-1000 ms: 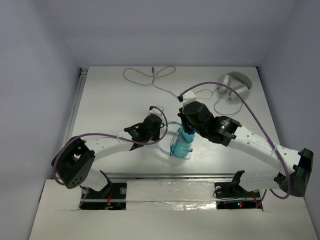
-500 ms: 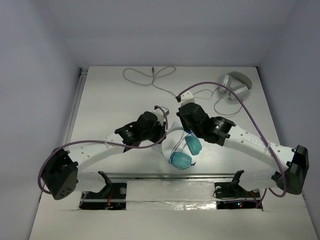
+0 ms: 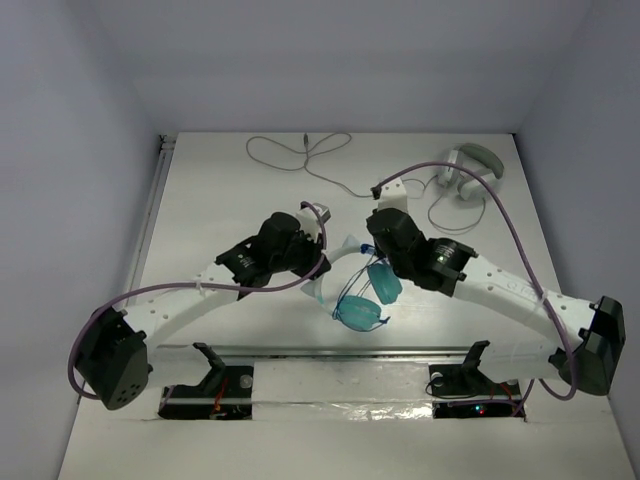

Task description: Wrap the headphones

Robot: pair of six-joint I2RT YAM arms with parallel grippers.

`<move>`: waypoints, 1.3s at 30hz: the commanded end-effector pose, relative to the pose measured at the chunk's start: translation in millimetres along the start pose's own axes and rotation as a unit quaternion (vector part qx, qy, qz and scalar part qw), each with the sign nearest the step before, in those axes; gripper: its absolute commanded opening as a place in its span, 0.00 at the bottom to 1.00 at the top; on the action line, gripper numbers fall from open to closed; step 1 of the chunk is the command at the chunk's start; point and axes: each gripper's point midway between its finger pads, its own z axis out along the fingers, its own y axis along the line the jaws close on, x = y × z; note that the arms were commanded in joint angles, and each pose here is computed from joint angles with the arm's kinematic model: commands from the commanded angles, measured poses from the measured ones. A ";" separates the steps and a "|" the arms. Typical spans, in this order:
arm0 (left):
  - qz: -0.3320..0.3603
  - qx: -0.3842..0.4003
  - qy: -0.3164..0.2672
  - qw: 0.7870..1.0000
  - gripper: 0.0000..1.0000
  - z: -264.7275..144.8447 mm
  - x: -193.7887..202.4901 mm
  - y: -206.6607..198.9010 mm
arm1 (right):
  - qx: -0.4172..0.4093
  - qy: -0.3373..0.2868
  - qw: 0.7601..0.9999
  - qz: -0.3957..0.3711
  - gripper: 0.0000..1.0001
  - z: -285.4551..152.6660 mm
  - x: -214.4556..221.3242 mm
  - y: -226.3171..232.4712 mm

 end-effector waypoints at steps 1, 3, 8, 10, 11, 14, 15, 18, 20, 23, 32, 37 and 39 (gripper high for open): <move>0.017 0.035 -0.034 0.999 0.00 -9.1 -35.6 -22.2 | 0.029 -0.058 0.996 0.062 0.04 -10.5 -34.3 -18.0; 0.018 0.021 -0.023 0.999 0.00 -5.2 -33.7 -16.7 | -0.006 -0.081 0.993 0.080 0.04 -21.2 -53.5 -12.2; 0.026 0.025 -0.013 0.999 0.00 -2.7 -37.2 -19.1 | -0.015 -0.105 0.991 0.085 0.06 -33.9 -75.4 -17.5; 0.031 0.033 -0.007 0.999 0.00 -2.5 -35.9 -21.7 | 0.000 -0.099 0.992 0.072 0.08 -28.7 -69.7 -19.3; 0.033 0.039 -0.004 0.999 0.00 -2.6 -35.2 -23.5 | 0.011 -0.090 0.994 0.064 0.09 -22.6 -62.2 -19.0; 0.041 0.061 -0.009 0.997 0.00 -7.0 -36.3 -31.5 | 0.014 -0.071 0.996 0.058 0.13 -13.9 -45.0 -15.0; 0.043 0.077 -0.010 0.996 0.00 -9.9 -36.3 -37.5 | 0.020 -0.066 0.996 0.058 0.15 -9.6 -40.2 -16.6; 0.047 0.099 -0.015 0.994 0.00 -14.8 -39.5 -46.3 | 0.023 -0.055 0.996 0.063 0.15 -4.6 -31.2 -17.5; 0.043 0.101 -0.022 0.994 0.00 -18.3 -44.4 -46.3 | 0.020 -0.051 0.996 0.071 0.15 -4.8 -28.9 -16.4; 0.026 0.125 -0.037 0.991 0.00 -27.3 -56.7 -46.1 | 0.011 -0.043 0.996 0.082 0.20 -4.4 -21.2 -15.9; -0.001 0.128 -0.074 0.989 0.00 -35.8 -78.3 -30.6 | -0.078 -0.011 0.987 0.141 0.37 -10.0 -1.2 1.7; -0.035 0.127 -0.091 0.987 0.00 -33.5 -88.5 -12.8 | -0.133 -0.037 0.975 0.174 0.59 -35.2 -24.3 4.4; -0.049 0.143 -0.100 0.983 0.00 -37.1 -94.2 -9.5 | -0.152 -0.041 0.971 0.181 0.64 -43.6 -28.9 4.4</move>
